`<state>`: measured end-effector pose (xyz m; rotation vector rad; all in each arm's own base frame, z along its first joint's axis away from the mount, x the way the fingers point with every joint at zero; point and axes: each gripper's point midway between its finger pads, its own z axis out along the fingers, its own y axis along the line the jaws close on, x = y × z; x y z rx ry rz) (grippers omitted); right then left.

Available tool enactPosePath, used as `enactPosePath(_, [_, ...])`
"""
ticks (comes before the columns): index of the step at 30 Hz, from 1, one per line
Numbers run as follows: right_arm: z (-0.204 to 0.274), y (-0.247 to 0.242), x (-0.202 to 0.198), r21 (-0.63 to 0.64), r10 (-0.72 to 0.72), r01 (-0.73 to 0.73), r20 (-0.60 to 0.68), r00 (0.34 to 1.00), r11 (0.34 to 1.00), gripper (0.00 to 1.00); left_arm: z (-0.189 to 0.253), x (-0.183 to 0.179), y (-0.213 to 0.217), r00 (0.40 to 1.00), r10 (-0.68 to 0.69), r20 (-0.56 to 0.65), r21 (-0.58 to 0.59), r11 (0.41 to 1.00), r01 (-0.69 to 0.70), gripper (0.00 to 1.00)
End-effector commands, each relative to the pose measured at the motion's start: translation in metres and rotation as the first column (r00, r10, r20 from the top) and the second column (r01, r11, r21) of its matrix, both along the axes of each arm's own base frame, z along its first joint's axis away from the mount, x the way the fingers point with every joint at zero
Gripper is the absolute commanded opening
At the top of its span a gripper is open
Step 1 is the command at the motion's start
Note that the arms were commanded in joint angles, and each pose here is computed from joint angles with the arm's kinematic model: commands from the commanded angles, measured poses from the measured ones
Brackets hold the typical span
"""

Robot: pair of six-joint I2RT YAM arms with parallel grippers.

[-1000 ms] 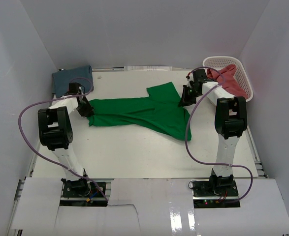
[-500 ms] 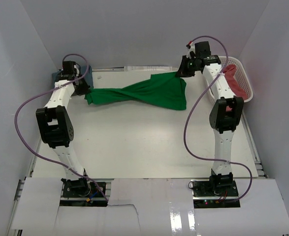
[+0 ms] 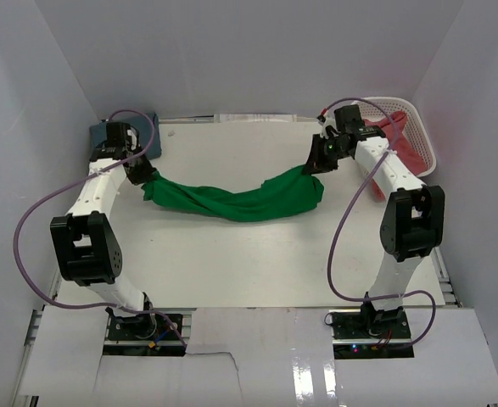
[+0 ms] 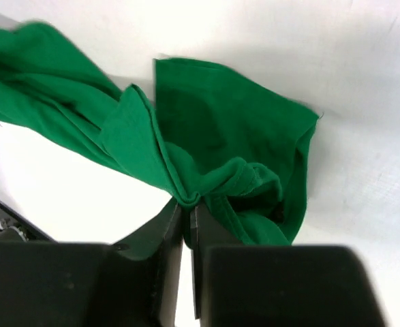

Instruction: Fold and stack the t-shirts

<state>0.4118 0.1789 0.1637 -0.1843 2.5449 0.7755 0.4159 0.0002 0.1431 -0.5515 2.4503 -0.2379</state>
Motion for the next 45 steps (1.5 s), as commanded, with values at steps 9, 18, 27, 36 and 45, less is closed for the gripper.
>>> enactPosePath(9, [-0.041,-0.001,-0.011,-0.097,0.002,-0.009,-0.077,0.997,0.995,0.43,-0.012,-0.031,-0.006,1.0,-0.029,-0.002,-0.006,1.0,0.029,0.0])
enactPosePath(18, [-0.034,0.003,-0.022,-0.099,0.01,-0.015,-0.048,0.999,0.995,0.42,-0.024,-0.049,-0.011,0.999,-0.047,-0.012,-0.016,0.999,0.047,0.0])
enactPosePath(27, [-0.036,0.012,-0.016,-0.095,0.021,-0.025,-0.038,0.999,0.995,0.17,-0.028,-0.049,-0.011,0.999,-0.052,-0.017,-0.012,0.999,0.051,0.0])
enactPosePath(36, [-0.028,0.013,0.001,-0.128,0.018,-0.019,-0.006,1.0,0.992,0.34,-0.026,-0.049,-0.011,0.998,-0.055,-0.01,-0.011,0.998,0.055,0.0])
enactPosePath(45, [-0.033,0.018,0.0,-0.117,0.028,-0.03,-0.019,0.999,0.993,0.08,-0.028,-0.049,-0.011,0.998,-0.057,-0.015,-0.012,0.998,0.057,0.0])
